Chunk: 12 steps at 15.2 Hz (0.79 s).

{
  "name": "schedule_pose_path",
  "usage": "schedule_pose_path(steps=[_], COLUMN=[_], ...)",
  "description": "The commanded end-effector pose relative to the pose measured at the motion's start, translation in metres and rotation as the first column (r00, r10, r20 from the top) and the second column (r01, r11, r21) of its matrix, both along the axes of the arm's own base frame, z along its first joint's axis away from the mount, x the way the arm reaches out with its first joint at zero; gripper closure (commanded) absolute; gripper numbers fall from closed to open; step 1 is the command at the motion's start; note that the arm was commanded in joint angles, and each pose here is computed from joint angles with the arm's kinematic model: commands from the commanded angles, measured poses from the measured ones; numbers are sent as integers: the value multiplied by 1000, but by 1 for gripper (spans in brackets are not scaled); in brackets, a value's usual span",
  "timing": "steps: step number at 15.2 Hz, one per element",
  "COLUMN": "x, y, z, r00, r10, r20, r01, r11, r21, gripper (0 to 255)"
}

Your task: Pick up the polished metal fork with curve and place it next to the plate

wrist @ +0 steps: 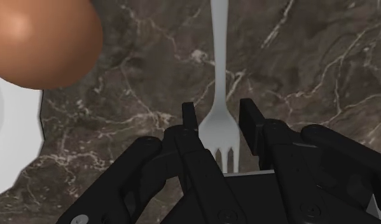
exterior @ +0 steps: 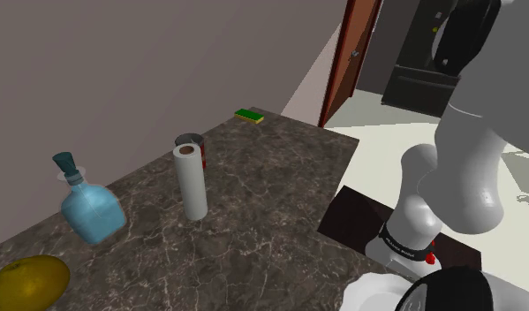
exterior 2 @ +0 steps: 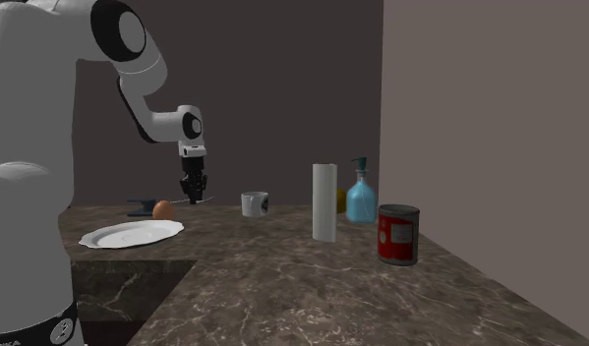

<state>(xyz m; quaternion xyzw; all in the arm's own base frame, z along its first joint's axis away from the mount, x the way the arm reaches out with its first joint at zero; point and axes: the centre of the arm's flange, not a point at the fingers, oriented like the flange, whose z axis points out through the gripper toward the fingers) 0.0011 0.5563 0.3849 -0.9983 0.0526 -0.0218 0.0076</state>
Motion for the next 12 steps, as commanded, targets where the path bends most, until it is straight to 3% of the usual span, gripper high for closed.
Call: schedule_pose_path(steps=[1, 7, 12], x=[-1, -1, -1], y=[0, 0, 0], z=[-11, -41, -41], r00=[1000, 1000, 1000], r10=[0, 0, 0], r20=[0, 0, 0], r01=[0, 0, 0], r11=[1000, 1000, 1000], r21=[0, 0, 0], gripper=[255, 255, 255])
